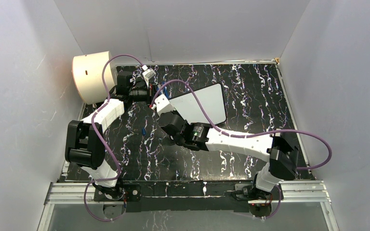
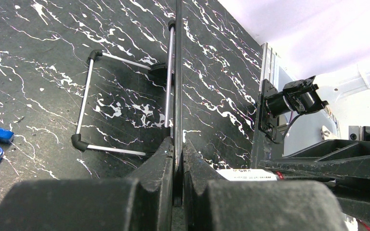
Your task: Write a sentence on the whiteboard
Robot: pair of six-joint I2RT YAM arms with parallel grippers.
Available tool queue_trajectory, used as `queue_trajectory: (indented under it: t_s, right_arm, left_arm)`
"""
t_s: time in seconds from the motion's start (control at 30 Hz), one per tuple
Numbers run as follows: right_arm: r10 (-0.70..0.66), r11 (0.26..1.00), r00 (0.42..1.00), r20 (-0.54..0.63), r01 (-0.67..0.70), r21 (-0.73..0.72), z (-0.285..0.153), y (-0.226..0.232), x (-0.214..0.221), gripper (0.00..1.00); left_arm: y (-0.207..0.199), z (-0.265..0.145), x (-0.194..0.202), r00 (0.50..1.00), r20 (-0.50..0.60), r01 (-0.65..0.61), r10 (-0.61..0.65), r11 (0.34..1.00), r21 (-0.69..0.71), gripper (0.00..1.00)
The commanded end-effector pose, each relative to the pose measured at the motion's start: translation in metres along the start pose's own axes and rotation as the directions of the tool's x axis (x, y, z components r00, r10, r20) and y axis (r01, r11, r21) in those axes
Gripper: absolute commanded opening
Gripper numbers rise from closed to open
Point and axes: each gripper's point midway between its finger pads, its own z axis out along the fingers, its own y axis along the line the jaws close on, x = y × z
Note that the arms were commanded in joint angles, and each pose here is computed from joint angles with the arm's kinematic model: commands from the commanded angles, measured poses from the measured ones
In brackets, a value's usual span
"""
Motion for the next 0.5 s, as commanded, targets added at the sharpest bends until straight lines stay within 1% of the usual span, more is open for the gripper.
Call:
queue_trajectory:
  t_s: [0.0,0.47]
  right_arm:
    - [0.091,0.996,0.992,0.093,-0.092,0.015,-0.0037,-0.0033,-0.0393,0.0]
    - [0.077,0.997,0.995,0.068,-0.079,0.025,-0.0009,-0.0028,-0.033,0.0]
  left_arm:
    - [-0.0175,-0.0056,-0.0125,0.998,0.019,-0.061,0.061,0.998,0.013,0.0]
    - [-0.0182,-0.0053,-0.0127,0.998,0.019,-0.063,0.063,0.998,0.016,0.0]
